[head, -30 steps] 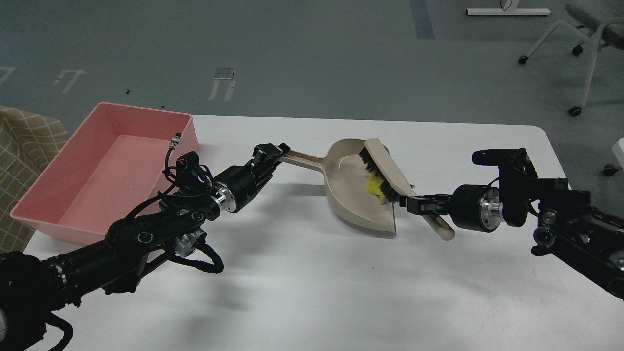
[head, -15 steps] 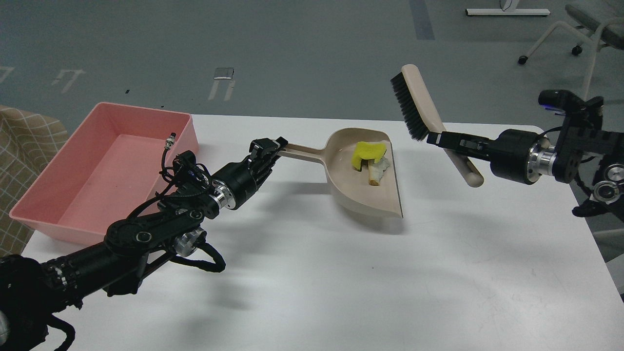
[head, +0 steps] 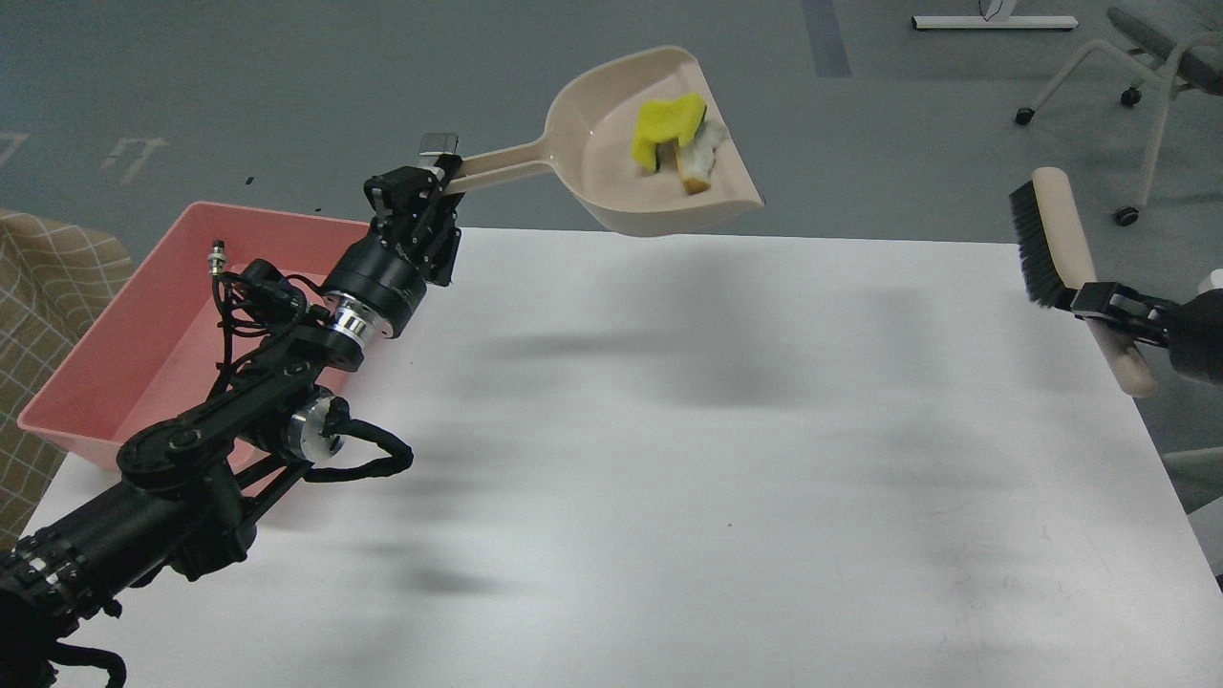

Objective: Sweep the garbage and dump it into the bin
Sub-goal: 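Lift the dustpan with the left gripper over the pink bin, then tilt the dustpan to dump the sponge and debris into the bin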

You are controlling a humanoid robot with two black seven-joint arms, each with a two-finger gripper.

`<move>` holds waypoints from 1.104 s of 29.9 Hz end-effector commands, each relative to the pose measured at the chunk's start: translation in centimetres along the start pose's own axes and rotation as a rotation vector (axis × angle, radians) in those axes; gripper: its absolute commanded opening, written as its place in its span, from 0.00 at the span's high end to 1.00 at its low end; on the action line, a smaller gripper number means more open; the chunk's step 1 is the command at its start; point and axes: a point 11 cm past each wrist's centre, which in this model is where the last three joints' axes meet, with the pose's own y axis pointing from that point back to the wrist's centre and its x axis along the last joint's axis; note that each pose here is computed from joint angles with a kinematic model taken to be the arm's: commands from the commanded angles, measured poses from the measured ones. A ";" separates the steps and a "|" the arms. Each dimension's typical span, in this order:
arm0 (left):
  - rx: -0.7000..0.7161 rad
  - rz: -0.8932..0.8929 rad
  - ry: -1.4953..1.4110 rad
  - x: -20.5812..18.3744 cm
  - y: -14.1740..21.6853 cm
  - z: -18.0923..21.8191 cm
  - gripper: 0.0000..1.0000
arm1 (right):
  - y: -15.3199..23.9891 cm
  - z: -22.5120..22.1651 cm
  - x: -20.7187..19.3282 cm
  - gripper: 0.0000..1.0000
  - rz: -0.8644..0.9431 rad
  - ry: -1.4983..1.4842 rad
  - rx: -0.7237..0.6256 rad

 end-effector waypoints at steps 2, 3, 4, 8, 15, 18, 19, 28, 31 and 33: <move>-0.062 0.022 -0.024 2.5 2.5 4.0 1.00 | 0.0 1.1 -0.6 1.00 -0.009 -0.019 -0.018; -0.059 0.029 -0.037 3.2 3.0 4.4 1.00 | -0.1 1.1 -0.8 1.00 -0.012 -0.020 -0.018; -0.043 0.054 -0.066 4.9 4.3 4.9 1.00 | -0.1 1.1 -0.9 1.00 -0.013 -0.022 -0.015; 0.007 0.158 -0.152 10.7 8.1 6.9 1.00 | -0.2 0.9 -0.9 1.00 -0.011 -0.023 -0.001; 0.058 0.308 -0.250 18.8 14.8 11.7 1.00 | -0.3 0.7 -0.8 1.00 -0.002 -0.025 0.016; 0.113 0.378 -0.325 21.9 17.8 12.9 1.00 | -0.3 0.6 -0.8 1.00 0.001 -0.026 0.023; 0.144 0.400 -0.354 23.3 19.1 13.4 1.00 | -0.3 0.5 -0.8 1.00 0.001 -0.026 0.028; 0.308 0.338 -0.459 27.5 23.1 17.6 1.00 | -1.1 -0.4 -1.3 1.00 -0.002 -0.038 0.064; 0.368 0.275 -0.524 27.2 22.9 18.1 1.00 | -1.4 -0.8 -1.4 1.00 0.000 -0.043 0.079; 0.420 0.235 -0.581 27.1 22.9 17.9 1.00 | -1.5 -1.0 -1.4 1.00 0.003 -0.044 0.084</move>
